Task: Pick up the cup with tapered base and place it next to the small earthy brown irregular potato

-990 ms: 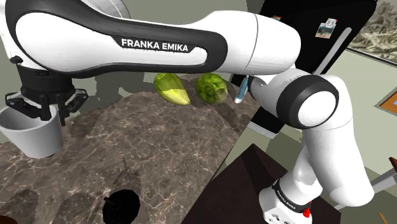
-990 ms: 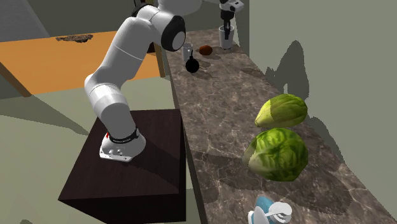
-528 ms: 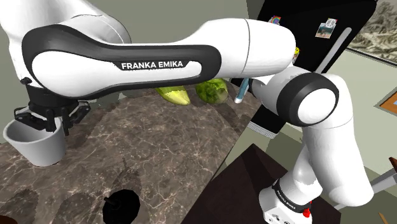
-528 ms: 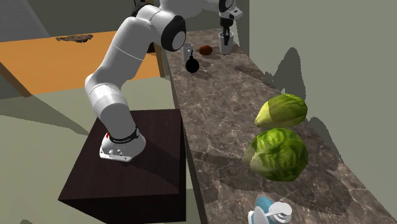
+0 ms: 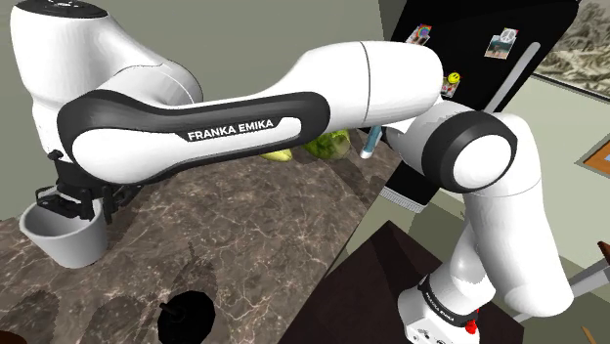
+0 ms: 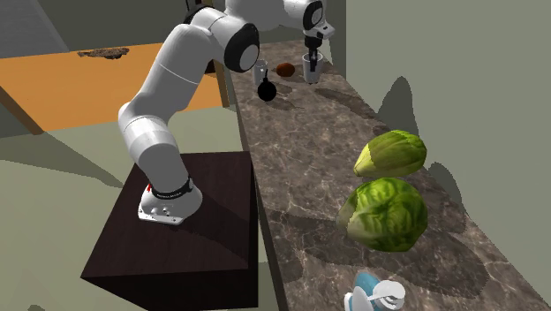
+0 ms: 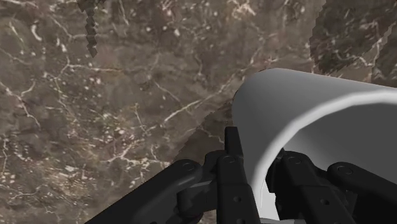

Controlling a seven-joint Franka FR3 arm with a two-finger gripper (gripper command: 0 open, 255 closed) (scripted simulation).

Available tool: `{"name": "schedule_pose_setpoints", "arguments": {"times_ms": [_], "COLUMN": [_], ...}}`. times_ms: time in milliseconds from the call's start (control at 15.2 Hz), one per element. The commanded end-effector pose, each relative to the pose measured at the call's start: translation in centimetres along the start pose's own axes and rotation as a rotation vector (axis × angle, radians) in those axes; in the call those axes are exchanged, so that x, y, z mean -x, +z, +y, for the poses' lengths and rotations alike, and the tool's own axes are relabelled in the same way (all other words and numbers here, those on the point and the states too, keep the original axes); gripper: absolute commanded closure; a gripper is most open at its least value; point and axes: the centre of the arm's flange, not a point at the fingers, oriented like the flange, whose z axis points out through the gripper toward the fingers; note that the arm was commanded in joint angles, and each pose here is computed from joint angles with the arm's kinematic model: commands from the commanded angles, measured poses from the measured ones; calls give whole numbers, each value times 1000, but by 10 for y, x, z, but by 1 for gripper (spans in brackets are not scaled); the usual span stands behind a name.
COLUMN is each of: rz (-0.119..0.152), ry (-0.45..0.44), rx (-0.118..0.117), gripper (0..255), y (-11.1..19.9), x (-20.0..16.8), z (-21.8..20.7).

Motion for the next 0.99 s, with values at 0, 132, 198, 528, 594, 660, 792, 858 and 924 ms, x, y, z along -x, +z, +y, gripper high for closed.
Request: {"name": "schedule_pose_setpoints", "arguments": {"times_ms": [0, 132, 198, 528, 594, 660, 792, 858, 924], "rz": [1, 1, 1, 1, 1, 1, 1, 1, 1], "ry": [0, 0, 0, 0, 0, 0, 0, 0, 0], "rx": [-1, -1, -1, -1, -1, -1, -1, -1, -1], "gripper": [255, 255, 255, 255, 255, 255, 0, 0, 0], "y": [10, 20, 26, 26, 26, 26, 26, 26, 25], "x": [0, 1, 2, 2, 2, 2, 2, 2, 2], "z": [0, 2, 2, 2, 2, 2, 2, 2, 2]}}
